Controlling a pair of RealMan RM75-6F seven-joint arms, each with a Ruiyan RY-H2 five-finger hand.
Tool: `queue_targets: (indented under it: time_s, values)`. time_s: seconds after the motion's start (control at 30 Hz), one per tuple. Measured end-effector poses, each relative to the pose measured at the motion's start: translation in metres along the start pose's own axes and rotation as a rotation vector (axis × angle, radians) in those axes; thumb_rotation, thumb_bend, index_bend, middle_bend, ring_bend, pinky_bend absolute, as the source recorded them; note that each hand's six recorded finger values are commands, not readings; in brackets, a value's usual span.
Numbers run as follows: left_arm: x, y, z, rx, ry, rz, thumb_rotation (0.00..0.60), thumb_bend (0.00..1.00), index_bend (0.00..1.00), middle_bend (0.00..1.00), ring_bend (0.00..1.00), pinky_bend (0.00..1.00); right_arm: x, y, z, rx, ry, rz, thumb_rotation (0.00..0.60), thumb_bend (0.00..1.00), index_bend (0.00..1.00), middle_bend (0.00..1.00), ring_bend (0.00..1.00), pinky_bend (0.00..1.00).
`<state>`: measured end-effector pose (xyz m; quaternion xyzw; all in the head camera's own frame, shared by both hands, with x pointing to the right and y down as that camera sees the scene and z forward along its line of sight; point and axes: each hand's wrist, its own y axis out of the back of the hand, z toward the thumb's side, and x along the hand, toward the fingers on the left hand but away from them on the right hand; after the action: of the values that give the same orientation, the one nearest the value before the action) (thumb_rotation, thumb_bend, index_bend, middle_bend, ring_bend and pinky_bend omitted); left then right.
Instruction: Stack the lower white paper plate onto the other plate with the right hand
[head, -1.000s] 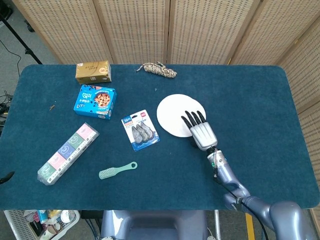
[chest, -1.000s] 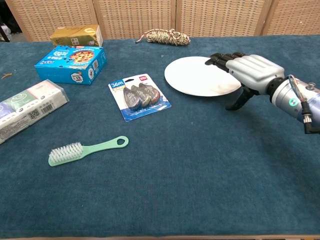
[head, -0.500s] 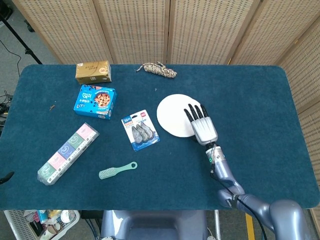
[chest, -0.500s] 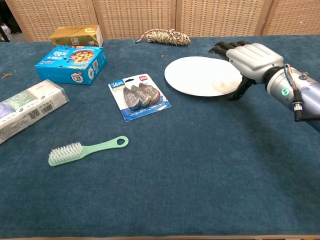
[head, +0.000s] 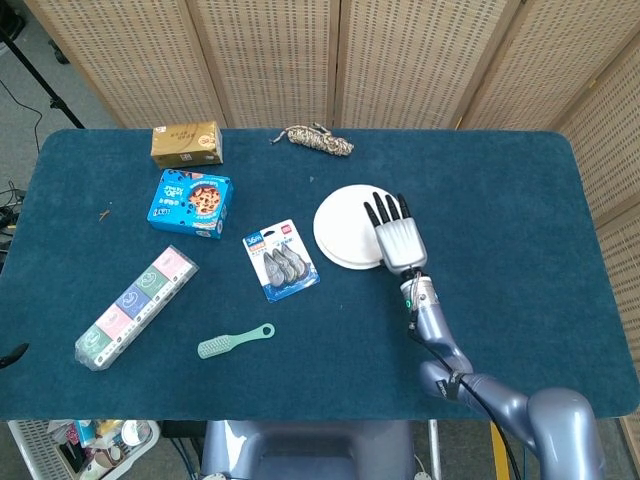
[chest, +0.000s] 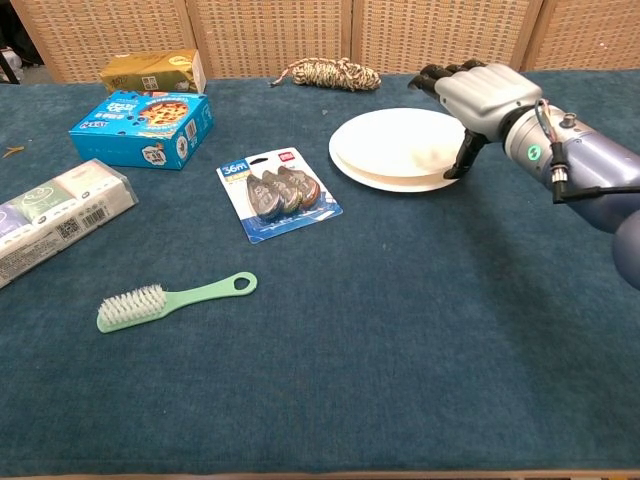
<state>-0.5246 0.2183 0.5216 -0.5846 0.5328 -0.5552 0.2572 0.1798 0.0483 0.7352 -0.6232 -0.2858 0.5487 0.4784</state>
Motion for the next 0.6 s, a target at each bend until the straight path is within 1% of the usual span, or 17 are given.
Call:
queue_targets:
  time_s: [0.13,0.37,0.47,0.5,0.53,0.57,0.6]
  values:
    - [0.001,-0.001,-0.001,-0.002,0.004,-0.007,0.600,0.00,0.00,0.00,0.00,0.00,0.005,0.001,0.003,0.010,0.017,0.001,0.600,0.00,0.00,0.00,0.00,0.00]
    - [0.000,0.000,0.001,-0.002,-0.003,-0.006,0.600,0.00,0.00,0.00,0.00,0.00,0.024,0.003,0.013,0.026,0.066,0.021,0.600,0.00,0.00,0.00,0.00,0.00]
    - [0.000,0.000,0.001,-0.001,-0.006,-0.006,0.600,0.00,0.00,0.00,0.00,0.00,0.031,0.009,0.017,0.024,0.091,0.032,0.600,0.00,0.04,0.00,0.00,0.00]
    - [-0.001,0.000,0.001,-0.001,-0.006,-0.006,0.600,0.00,0.00,0.00,0.00,0.00,0.034,0.012,0.018,0.017,0.104,0.037,0.600,0.01,0.05,0.00,0.00,0.00]
    - [-0.001,0.000,0.001,0.000,-0.007,-0.005,0.600,0.00,0.00,0.00,0.00,0.00,0.036,0.015,0.017,0.010,0.114,0.041,0.600,0.07,0.07,0.00,0.00,0.00]
    - [-0.001,0.000,0.001,-0.001,-0.008,-0.005,0.600,0.00,0.00,0.00,0.00,0.00,0.037,0.017,0.017,0.001,0.125,0.047,0.600,0.17,0.09,0.00,0.00,0.00]
    - [-0.001,0.000,0.001,0.000,-0.008,-0.004,0.600,0.00,0.00,0.00,0.00,0.00,0.038,0.019,0.015,-0.016,0.138,0.059,0.600,0.24,0.10,0.00,0.00,0.00]
